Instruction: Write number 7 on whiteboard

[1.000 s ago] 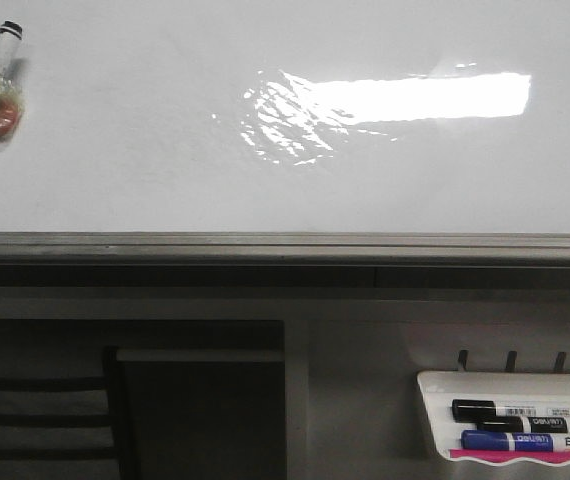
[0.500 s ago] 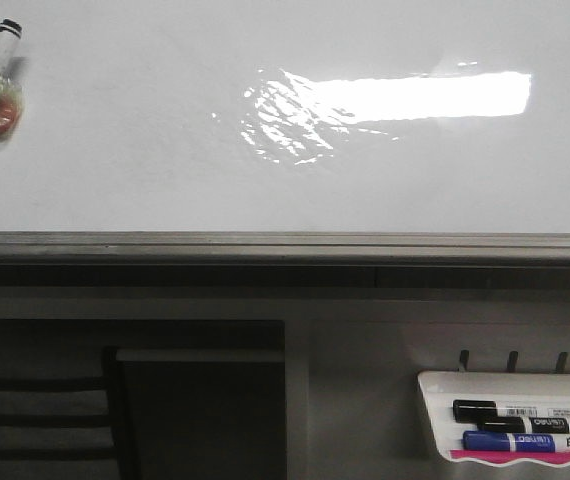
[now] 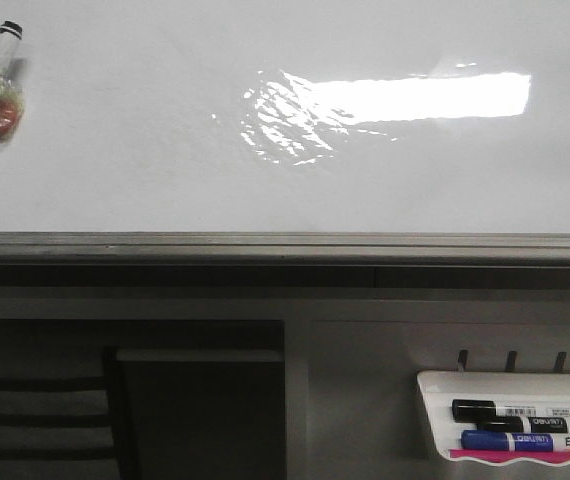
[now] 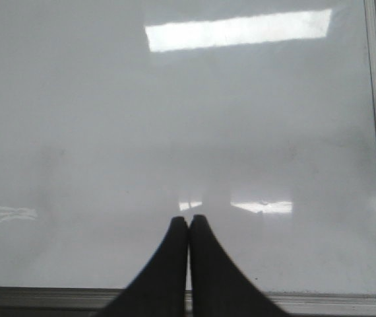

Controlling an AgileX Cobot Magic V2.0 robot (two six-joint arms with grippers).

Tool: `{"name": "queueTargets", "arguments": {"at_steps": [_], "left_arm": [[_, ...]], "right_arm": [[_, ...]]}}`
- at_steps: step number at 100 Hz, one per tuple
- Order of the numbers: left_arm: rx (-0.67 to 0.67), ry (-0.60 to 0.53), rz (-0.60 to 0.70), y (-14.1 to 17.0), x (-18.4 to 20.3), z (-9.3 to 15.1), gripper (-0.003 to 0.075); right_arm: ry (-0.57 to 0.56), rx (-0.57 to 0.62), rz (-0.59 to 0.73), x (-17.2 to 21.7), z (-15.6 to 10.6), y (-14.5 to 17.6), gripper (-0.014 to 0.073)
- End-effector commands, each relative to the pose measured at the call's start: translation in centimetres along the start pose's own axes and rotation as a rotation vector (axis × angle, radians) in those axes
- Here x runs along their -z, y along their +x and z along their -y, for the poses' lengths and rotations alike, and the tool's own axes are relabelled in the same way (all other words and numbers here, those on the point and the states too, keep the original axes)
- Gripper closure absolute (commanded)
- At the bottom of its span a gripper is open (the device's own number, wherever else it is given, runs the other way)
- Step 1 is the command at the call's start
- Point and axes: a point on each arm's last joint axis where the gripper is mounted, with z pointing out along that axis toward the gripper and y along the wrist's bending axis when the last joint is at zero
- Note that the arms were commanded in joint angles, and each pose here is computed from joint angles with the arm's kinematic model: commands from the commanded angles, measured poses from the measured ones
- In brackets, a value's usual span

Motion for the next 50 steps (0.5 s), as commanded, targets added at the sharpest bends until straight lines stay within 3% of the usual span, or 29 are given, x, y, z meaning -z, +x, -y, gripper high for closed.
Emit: {"name": "queueTargets", "arguments": {"at_steps": [1,50], "left_arm": [[0.0,0.001,0.032,-1.74,-0.78,0.01,0.0741],[0.003,-0.001,-0.012,-1.45,-1.76,-0.06,0.0741]], "right_arm": [[0.0,0.029,0.051,-0.65,-0.1,-2.08,0.0666],[0.001,0.03,0.028,-1.3,-0.13,-2.04,0.0666]]}}
